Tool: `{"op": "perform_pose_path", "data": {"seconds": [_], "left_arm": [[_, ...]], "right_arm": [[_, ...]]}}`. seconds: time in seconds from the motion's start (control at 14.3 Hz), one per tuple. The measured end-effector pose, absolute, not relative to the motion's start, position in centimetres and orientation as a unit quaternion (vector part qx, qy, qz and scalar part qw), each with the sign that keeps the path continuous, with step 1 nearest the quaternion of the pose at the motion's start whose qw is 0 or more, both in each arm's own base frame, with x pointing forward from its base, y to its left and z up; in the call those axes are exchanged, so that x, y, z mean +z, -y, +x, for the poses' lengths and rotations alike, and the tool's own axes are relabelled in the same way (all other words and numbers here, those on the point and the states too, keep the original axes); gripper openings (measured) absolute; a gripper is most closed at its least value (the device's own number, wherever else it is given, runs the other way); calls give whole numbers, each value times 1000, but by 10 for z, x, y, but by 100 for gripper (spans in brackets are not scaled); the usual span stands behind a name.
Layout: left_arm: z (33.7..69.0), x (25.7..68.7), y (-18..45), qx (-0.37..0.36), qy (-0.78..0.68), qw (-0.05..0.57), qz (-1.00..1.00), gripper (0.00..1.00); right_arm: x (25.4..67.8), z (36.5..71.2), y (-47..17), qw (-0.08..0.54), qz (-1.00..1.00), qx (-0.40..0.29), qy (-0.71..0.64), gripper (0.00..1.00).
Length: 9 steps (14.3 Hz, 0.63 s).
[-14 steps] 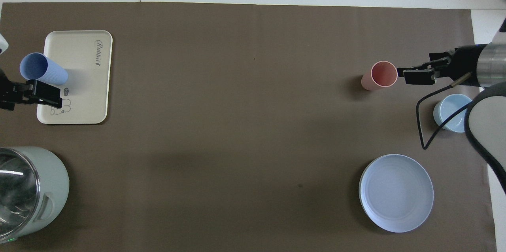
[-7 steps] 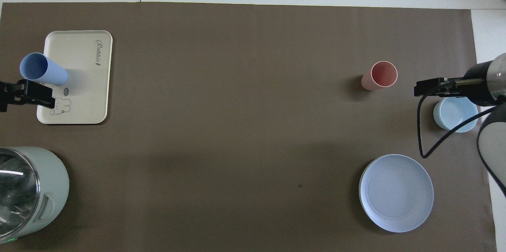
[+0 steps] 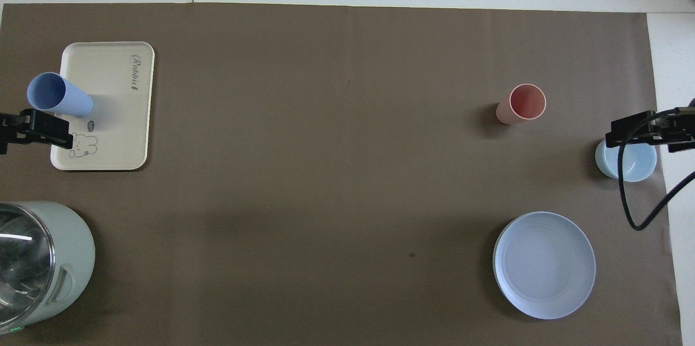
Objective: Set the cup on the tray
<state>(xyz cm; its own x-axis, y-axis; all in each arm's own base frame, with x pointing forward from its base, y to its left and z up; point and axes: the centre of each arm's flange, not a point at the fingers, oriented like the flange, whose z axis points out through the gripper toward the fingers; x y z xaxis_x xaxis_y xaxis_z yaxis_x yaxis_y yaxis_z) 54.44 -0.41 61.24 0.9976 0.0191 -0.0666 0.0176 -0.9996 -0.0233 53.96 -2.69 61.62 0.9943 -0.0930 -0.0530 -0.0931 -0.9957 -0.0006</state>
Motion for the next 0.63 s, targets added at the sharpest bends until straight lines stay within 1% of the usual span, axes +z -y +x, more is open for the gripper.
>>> {"op": "perform_pose_path", "data": {"seconds": [0.63], "left_arm": [[544, 612, 4, 33, 9, 11, -999, 100]], "right_arm": [[616, 548, 21, -15, -999, 22, -32, 100]]}}
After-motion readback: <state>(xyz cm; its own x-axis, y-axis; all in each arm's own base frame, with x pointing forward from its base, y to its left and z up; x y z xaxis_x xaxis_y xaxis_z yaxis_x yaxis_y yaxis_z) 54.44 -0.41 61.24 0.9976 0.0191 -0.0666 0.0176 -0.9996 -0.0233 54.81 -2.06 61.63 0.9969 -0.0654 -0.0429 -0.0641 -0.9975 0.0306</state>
